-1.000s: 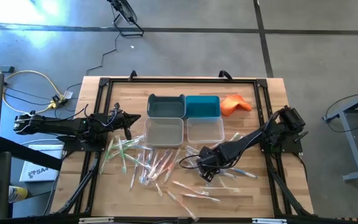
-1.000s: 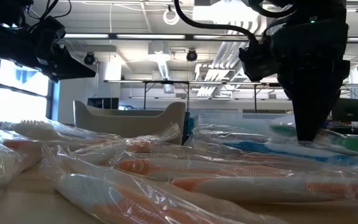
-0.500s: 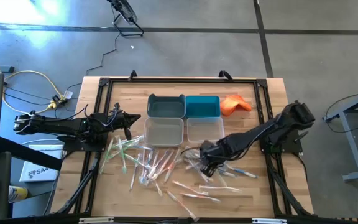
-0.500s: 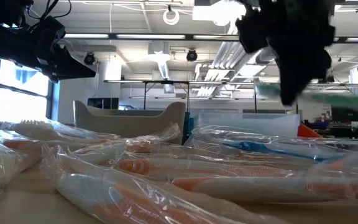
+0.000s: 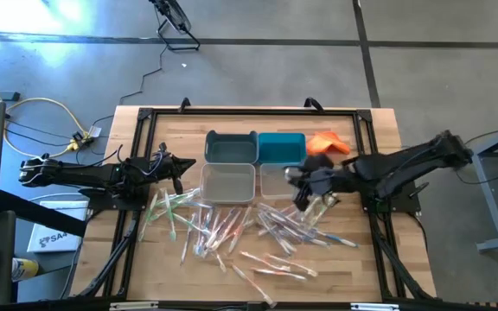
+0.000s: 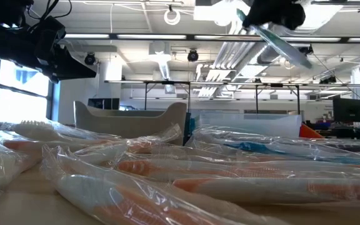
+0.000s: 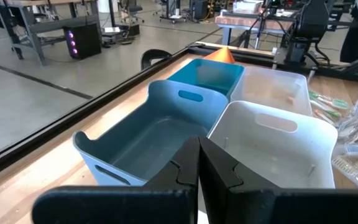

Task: Pick & Place Toothbrushes
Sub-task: Put the green toothbrush into the blue bin

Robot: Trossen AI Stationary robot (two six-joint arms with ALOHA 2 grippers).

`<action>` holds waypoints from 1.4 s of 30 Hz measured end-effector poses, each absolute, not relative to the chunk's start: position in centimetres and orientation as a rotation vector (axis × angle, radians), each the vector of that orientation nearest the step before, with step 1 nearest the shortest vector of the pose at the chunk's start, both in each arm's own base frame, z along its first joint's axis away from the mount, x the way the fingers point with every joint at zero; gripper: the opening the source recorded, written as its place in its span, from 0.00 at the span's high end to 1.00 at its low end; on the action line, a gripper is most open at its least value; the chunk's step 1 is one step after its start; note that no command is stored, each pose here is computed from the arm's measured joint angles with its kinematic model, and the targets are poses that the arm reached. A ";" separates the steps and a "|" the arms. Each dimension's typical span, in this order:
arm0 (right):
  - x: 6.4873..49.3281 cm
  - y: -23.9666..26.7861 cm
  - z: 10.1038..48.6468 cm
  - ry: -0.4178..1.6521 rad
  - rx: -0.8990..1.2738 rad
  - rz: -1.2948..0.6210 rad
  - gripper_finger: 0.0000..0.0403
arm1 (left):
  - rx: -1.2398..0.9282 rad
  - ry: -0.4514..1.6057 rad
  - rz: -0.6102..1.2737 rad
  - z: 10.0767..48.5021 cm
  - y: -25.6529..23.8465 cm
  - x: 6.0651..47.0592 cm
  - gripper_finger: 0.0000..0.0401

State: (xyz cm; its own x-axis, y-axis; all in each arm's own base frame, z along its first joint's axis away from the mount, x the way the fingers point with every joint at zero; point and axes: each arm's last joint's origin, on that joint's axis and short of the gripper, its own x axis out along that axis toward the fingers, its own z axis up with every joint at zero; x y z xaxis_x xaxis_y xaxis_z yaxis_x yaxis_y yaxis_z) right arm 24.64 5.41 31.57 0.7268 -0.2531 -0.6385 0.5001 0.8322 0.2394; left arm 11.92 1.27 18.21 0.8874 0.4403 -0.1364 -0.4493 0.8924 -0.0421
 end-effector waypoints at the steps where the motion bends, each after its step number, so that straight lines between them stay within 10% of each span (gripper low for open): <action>1: 24.2 5.1 32.1 0.598 0.388 -0.443 0.97 | -0.073 0.125 0.463 18.2 1.3 11.9 1.00; 17: 22.6 2.3 37.0 0.282 0.012 -0.621 0.97 | -0.073 0.125 0.463 18.2 1.3 11.9 1.00; 42: 20.8 -3.8 36.7 0.437 0.032 -0.617 0.98 | -0.075 0.132 0.463 18.1 1.3 11.9 1.00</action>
State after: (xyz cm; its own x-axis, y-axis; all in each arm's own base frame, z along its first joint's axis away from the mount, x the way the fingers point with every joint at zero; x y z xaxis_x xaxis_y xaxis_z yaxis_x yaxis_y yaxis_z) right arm 20.77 -3.80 36.67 0.7275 -0.5535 -0.4054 0.5667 0.8179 -0.0995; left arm 11.91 1.28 18.13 0.8862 0.4404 -0.1438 -0.4501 0.8920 -0.0421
